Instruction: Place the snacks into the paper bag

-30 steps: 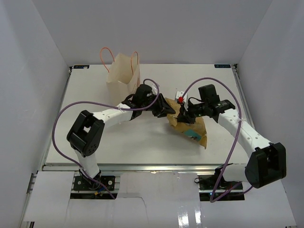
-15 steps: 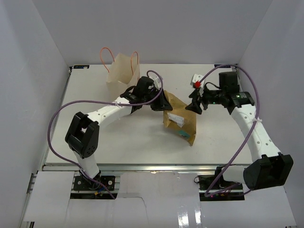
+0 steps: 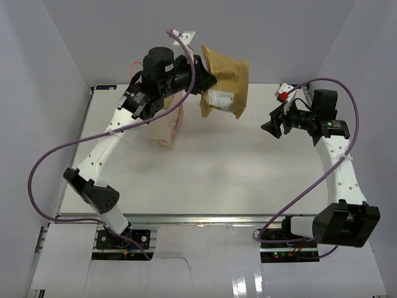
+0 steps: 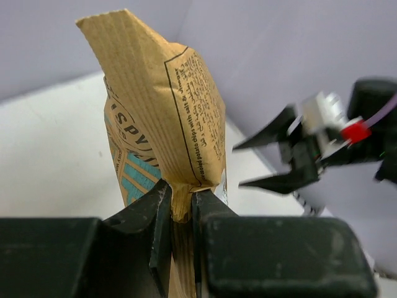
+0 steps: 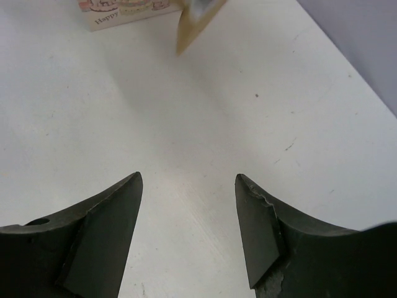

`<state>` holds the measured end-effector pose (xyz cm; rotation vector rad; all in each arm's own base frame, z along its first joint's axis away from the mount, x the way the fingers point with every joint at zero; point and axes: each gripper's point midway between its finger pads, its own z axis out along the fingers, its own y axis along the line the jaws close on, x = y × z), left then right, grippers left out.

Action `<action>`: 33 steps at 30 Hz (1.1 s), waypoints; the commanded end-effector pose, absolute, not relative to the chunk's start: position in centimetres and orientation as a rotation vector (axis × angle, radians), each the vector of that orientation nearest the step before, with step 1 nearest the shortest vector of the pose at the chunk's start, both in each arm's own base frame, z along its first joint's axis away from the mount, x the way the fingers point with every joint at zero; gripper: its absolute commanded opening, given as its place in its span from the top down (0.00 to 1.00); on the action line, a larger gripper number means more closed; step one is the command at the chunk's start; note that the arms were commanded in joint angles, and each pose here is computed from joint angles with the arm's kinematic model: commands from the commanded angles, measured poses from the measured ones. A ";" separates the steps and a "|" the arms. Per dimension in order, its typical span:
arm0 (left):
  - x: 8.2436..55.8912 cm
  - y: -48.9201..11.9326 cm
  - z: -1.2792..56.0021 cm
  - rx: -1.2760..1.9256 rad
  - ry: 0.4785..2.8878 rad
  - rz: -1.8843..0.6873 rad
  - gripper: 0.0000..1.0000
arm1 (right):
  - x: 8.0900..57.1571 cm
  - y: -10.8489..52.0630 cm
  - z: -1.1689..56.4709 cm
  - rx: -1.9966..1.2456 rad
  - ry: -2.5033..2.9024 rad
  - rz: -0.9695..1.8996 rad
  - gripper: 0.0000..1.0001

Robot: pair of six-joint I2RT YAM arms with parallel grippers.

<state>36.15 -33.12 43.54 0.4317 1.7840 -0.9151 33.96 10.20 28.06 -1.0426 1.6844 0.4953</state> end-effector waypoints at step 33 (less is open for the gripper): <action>34.7 -9.6 58.3 0.067 1.411 -0.280 1.00 | 33.7 10.3 21.1 -1.000 1.814 0.591 0.33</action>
